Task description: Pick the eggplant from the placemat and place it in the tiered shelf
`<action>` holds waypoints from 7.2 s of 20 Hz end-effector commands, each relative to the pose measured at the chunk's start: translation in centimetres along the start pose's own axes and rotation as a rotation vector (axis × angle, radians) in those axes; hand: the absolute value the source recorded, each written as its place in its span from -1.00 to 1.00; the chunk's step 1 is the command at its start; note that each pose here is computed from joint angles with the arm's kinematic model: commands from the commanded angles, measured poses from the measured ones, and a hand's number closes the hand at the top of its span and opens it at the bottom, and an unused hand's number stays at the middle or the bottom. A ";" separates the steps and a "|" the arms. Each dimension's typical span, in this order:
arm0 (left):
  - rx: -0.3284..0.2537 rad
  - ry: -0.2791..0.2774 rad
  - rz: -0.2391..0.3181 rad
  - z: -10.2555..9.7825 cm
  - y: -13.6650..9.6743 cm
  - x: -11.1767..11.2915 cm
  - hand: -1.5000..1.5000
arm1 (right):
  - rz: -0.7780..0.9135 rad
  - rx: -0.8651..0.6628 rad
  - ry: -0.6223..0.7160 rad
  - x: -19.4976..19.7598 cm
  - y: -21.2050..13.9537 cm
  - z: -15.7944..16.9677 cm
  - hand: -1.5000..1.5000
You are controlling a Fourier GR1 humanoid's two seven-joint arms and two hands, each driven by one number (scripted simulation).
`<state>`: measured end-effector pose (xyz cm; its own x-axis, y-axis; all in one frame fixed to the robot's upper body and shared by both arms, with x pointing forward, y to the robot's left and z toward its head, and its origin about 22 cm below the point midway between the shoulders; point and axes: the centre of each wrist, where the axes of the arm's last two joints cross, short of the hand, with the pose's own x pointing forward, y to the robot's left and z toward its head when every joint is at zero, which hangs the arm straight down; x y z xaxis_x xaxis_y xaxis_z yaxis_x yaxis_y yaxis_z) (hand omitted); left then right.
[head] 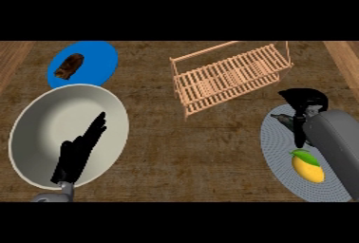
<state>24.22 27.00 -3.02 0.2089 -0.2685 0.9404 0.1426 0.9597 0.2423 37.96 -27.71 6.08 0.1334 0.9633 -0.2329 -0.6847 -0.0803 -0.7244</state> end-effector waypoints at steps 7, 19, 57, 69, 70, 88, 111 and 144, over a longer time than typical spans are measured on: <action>-0.002 0.008 0.012 -1.1 -1.1 -0.1 0.00 | 0.060 0.018 0.027 0.0 1.2 -1.2 -1.00; -0.005 0.033 -0.008 -0.1 -1.2 -1.6 0.00 | 0.060 0.029 0.031 -0.4 4.6 -3.5 -1.00; 0.044 0.053 0.025 1.2 0.1 -0.8 0.00 | -0.489 -0.797 -0.415 -9.0 -2.2 10.6 1.00; -0.013 0.018 0.003 -0.5 1.1 1.5 0.00 | -0.711 -0.940 -0.378 -9.6 -11.2 17.7 1.00; -0.010 0.004 0.000 -0.8 0.5 0.2 0.00 | -0.703 -0.952 -0.352 -9.3 -12.3 17.8 1.00; -0.032 -0.013 -0.010 -1.9 -1.0 -0.3 0.00 | -0.589 -0.874 -0.383 0.2 -21.6 10.2 1.00; -0.045 -0.020 -0.008 -1.5 -0.9 0.5 0.00 | -1.523 -0.609 -0.710 3.4 -18.0 3.6 -1.00; -0.044 -0.008 -0.005 -0.3 -0.6 0.6 0.00 | -1.584 -0.951 -0.394 -30.3 -3.4 5.7 -1.00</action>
